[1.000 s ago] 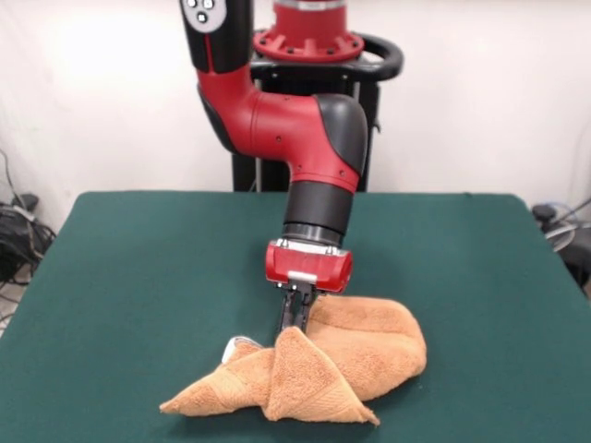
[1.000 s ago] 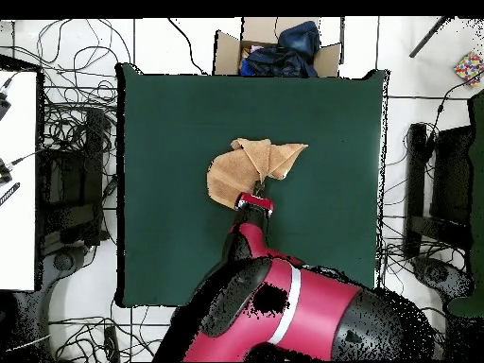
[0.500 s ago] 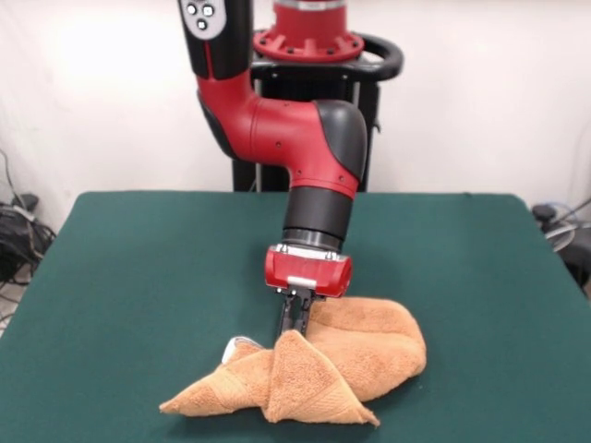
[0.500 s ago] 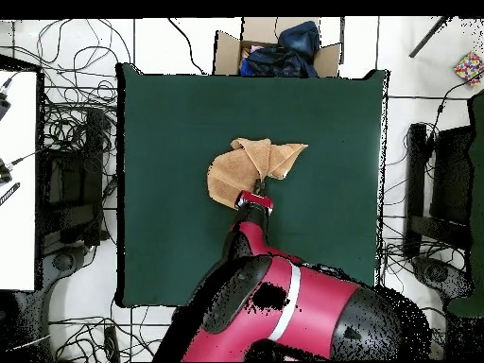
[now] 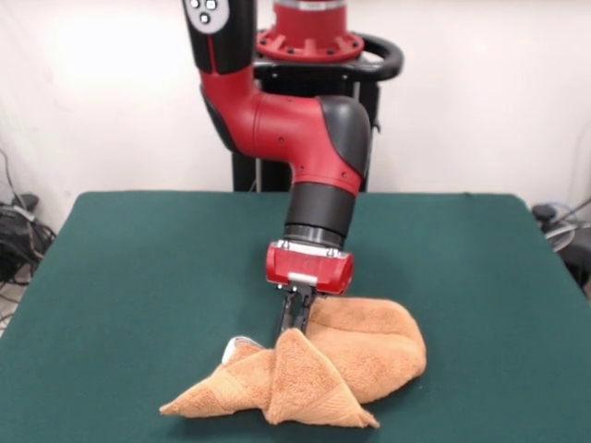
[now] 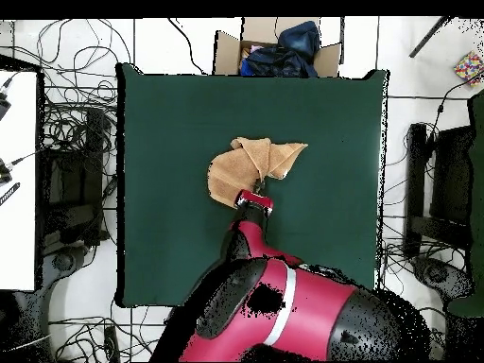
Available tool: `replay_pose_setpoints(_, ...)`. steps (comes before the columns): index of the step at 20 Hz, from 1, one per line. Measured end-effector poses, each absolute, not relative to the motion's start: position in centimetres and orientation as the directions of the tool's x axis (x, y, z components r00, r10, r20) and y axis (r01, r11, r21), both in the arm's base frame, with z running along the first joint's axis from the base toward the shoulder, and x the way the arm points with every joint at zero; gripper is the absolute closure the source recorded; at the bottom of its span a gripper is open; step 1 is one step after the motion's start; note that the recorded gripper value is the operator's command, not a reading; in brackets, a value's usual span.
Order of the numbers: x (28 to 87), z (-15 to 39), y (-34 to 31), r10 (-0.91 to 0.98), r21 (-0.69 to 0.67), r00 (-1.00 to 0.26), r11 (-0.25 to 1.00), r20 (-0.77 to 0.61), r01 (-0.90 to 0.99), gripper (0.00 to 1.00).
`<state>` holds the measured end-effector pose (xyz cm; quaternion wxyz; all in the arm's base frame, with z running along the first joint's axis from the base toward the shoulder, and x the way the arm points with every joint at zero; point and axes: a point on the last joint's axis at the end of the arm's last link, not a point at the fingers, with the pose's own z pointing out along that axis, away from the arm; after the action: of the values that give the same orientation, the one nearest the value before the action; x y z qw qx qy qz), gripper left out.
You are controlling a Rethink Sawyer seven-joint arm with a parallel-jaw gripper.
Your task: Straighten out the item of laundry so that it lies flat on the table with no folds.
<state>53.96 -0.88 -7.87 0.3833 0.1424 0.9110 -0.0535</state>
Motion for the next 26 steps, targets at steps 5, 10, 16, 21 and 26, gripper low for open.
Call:
replay_pose_setpoints(5, 54.5, -5.3, -0.4, 0.246, 0.004, -0.679, 0.942, -0.691, 0.337, 1.0)
replay_pose_setpoints(10, 54.9, -2.5, 0.1, 0.278, 0.003, -0.714, 0.933, -0.642, 0.36, 1.0)
replay_pose_setpoints(16, 55.4, 1.5, 1.1, 0.304, 0.01, -0.754, 0.93, -0.582, 0.367, 1.0)
replay_pose_setpoints(21, 55.4, 4.7, 1.7, 0.302, 0.012, -0.764, 0.933, -0.57, 0.359, 1.0)
replay_pose_setpoints(26, 54.9, 8.3, 2.2, 0.301, 0.014, -0.765, 0.934, -0.569, 0.357, 1.0)
